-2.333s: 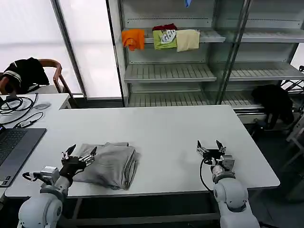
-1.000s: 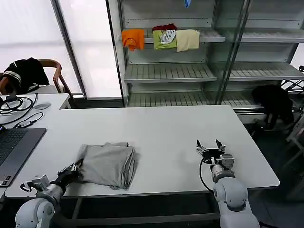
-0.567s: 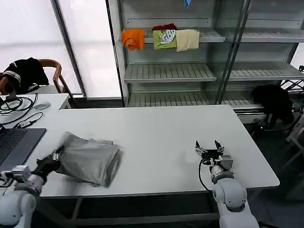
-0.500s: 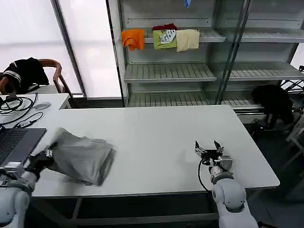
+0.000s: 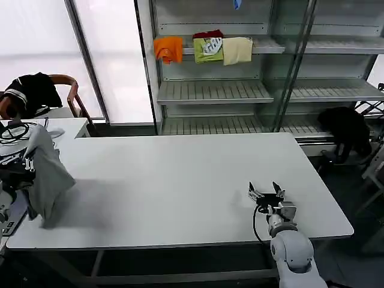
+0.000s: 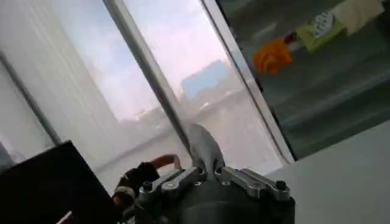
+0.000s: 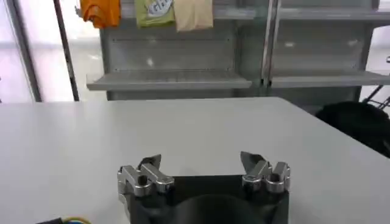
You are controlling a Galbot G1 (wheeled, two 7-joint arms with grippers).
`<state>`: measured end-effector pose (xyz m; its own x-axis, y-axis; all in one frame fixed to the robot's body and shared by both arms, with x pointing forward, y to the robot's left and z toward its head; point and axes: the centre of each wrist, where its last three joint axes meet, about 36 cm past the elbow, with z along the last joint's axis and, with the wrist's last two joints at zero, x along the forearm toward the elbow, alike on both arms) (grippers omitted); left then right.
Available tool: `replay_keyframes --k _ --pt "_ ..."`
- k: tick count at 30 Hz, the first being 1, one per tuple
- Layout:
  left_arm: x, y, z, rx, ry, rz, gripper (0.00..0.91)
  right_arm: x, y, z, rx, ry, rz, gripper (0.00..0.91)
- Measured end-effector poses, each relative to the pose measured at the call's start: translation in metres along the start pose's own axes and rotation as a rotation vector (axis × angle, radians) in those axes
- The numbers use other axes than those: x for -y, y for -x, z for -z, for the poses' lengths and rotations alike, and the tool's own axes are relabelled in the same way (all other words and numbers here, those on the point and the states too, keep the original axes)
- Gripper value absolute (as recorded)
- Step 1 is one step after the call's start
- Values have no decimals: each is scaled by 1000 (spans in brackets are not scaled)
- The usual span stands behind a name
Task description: Fold and organize the clothes.
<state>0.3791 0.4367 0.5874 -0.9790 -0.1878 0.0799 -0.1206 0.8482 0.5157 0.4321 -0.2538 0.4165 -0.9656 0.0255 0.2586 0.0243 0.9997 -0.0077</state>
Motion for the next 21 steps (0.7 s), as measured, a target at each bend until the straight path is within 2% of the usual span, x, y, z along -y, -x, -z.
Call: replay_keyframes --k 3,11,16,21 --pt "26 -7 -3 -2 59 -20 30 4 -2 -4 -3 3 -8 907" --pt "150 -21 -44 -82 85 -169 30 25 -10 -14 -14 -1 -43 907" --pt "208 -28 -37 -64 56 -247 30 33 -15 -16 -19 -5 -56 907" --pt "240 -27 -22 -29 -23 -301 30 34 -18 -12 -12 -7 -53 907"
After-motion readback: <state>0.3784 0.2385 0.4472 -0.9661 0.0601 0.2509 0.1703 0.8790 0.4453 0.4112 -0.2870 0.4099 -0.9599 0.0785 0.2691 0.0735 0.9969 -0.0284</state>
